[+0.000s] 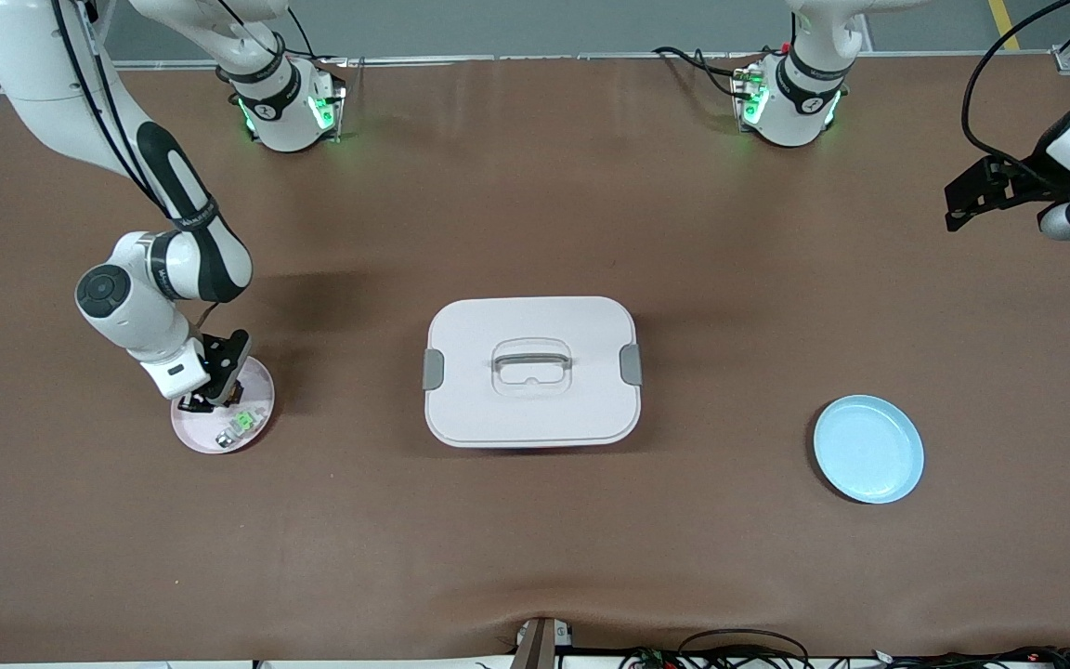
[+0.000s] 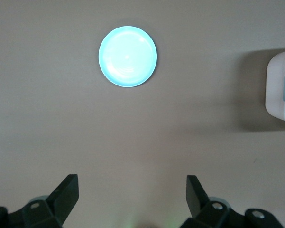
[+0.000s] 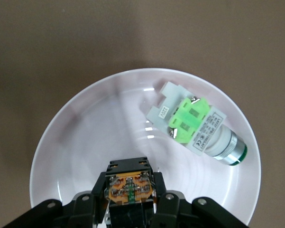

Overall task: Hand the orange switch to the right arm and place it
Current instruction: 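Lower the switch onto the white plate and open the right gripper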

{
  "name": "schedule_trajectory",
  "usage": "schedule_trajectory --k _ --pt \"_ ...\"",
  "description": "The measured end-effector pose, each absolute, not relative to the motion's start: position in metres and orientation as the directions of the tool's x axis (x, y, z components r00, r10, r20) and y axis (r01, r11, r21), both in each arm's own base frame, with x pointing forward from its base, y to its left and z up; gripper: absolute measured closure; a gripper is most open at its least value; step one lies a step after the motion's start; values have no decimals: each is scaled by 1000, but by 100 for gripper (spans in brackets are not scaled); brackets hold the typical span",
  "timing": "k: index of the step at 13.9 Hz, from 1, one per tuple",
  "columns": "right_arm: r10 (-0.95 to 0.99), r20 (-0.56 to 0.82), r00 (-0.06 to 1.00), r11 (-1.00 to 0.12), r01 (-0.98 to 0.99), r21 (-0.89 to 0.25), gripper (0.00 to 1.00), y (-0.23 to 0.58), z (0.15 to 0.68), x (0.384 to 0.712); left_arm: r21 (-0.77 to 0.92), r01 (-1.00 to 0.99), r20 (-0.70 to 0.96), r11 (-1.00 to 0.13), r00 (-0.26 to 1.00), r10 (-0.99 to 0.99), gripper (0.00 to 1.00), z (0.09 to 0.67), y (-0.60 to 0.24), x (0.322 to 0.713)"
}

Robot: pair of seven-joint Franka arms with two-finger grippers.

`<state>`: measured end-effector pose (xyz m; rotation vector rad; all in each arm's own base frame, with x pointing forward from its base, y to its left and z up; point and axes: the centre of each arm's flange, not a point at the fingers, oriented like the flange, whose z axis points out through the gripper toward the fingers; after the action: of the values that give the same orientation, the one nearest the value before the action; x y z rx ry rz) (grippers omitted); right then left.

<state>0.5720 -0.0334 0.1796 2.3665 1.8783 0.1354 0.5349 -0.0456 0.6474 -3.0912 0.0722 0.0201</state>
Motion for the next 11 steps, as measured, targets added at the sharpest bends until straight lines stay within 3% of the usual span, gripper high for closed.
schedule_trajectory --k 6,11 --pt "967 6 253 -252 959 127 4 -34 185 579 -48 -36 -13 -998 999 -36 0 648 -40 535" --pt "907 60 417 -417 909 -18 0 -34 211 592 -48 -36 -15 -998 999 -35 0 648 -39 535"
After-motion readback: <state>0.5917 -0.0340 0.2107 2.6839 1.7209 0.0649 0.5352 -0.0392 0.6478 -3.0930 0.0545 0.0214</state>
